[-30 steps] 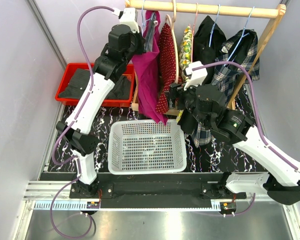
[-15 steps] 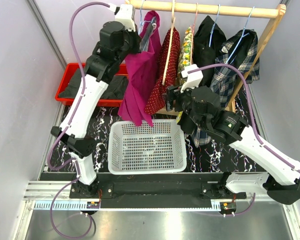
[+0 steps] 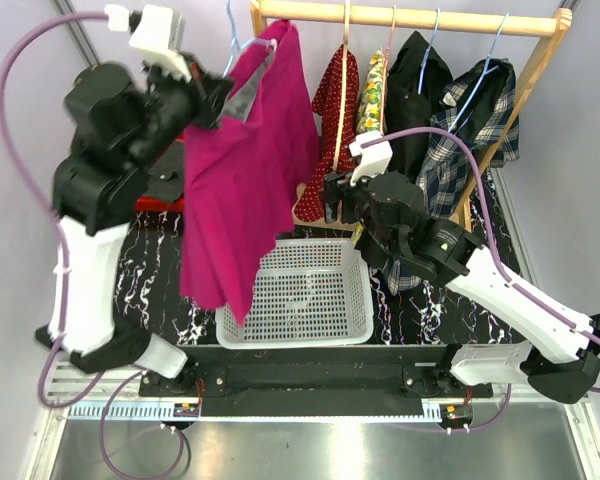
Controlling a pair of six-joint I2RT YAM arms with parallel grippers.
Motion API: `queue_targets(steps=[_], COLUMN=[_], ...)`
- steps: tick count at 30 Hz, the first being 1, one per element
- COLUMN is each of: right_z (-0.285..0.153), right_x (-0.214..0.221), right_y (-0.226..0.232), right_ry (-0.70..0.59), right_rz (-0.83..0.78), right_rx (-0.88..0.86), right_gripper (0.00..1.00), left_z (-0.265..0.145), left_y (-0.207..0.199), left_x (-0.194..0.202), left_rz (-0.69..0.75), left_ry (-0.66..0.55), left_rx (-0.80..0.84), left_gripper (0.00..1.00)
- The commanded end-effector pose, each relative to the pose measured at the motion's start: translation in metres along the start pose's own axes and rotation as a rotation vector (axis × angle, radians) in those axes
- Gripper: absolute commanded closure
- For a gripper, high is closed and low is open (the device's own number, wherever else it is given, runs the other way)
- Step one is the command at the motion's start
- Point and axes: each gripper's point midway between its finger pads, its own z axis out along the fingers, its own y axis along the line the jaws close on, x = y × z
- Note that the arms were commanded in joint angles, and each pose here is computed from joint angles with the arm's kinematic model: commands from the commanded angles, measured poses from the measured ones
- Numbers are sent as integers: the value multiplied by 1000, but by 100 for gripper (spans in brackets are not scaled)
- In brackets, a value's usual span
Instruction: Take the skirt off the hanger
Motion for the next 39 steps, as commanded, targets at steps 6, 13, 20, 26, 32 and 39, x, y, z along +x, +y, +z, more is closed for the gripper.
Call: queue_targets(steps=[6,13,20,26,32,39], right_z=[-28,-22,22,39,32,34], right_x=[-81,-111,-73,-74,-98,-106], right_y=[15,55,62,45,32,37], right_ry=[-295,-349,-239,-323,-442,-441], right_rz=[114,225,259,346,497,590], right_rx=[-126,-298,-224,-170,-244,-346], right_gripper=[4,0,0,0,2,7], left_z=[-82,-114,-118,-133,-145,-147], left_y=[-6,-11,-16,-28,-29,-29], left_x=[44,60,59,55,60,64], left_rz=[125,127,124,122,142,149], left_ry=[112,159,156,154,164,174], left_rx=[96,135,161,232,247,257], left_gripper=[100,100,100,100,100,100])
